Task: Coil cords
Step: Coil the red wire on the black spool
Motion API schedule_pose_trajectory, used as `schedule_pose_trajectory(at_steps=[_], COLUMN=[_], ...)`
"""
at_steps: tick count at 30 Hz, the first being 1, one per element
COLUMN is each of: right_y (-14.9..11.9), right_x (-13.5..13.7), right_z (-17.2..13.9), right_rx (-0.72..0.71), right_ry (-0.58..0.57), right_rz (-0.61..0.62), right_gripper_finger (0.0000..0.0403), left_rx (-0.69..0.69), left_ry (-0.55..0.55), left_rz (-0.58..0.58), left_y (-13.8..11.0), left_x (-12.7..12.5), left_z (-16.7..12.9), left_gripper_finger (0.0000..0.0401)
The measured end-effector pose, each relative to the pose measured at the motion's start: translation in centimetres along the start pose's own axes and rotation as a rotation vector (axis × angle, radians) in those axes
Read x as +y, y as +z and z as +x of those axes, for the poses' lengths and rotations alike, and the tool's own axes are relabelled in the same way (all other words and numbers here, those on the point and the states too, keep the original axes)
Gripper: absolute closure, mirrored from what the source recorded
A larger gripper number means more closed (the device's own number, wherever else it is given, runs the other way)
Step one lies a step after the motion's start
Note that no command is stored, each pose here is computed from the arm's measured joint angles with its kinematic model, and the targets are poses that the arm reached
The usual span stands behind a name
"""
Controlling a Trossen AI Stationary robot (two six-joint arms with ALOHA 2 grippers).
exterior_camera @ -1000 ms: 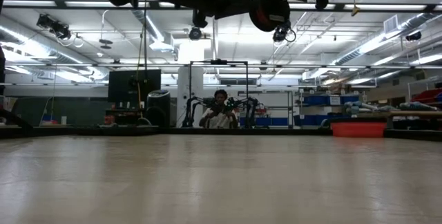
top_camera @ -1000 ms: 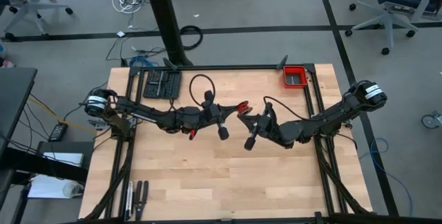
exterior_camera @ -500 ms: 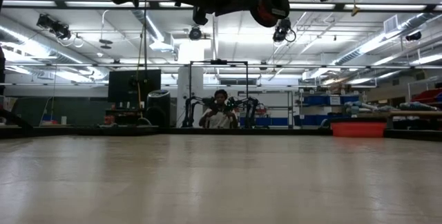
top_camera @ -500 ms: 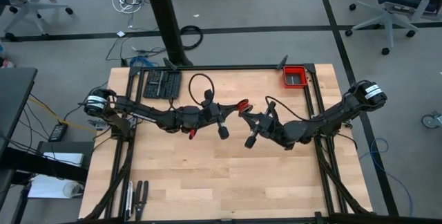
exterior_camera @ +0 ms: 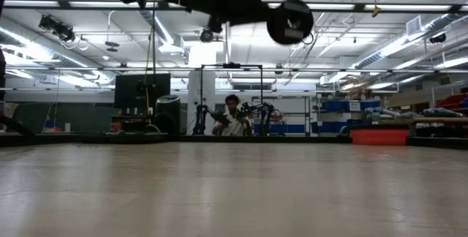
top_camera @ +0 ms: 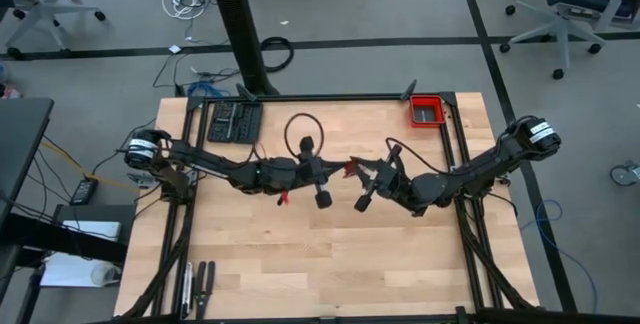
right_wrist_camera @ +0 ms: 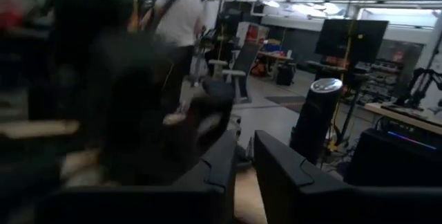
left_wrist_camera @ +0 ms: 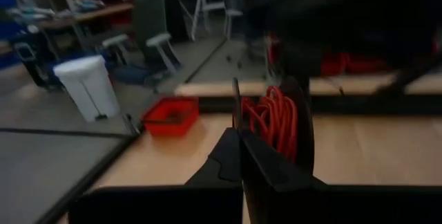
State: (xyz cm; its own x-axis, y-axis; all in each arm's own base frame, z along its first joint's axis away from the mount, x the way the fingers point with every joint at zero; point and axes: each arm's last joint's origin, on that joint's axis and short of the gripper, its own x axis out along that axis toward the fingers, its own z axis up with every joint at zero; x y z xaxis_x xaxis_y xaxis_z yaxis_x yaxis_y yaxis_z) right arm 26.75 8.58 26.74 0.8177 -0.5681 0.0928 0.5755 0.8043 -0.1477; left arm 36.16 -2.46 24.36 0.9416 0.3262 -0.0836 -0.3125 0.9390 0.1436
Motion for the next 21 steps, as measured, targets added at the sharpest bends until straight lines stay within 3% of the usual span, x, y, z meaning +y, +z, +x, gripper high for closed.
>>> schedule_pose_trajectory(at_steps=[12,17,21], right_y=[1.0,1.4,1.0], right_x=[-0.1,-0.8,-1.6], right_z=[-2.7,-4.4,-4.7], right_rx=[0.067,0.100,0.155], right_ry=[-0.071,0.000,0.136], right_rz=[-0.105,-0.098,-0.053], right_gripper_finger=[0.0329,0.0330,0.0330], left_rx=[0.004,-0.002,-0.013], left_ry=[0.008,-0.004,-0.036], left_rz=[-0.002,-0.006,-0.017], left_y=[0.1,0.2,0.3], left_x=[0.1,0.1,0.0], left_z=[0.0,0.0,0.0], left_gripper_finger=[0.0401,0.0401,0.0401])
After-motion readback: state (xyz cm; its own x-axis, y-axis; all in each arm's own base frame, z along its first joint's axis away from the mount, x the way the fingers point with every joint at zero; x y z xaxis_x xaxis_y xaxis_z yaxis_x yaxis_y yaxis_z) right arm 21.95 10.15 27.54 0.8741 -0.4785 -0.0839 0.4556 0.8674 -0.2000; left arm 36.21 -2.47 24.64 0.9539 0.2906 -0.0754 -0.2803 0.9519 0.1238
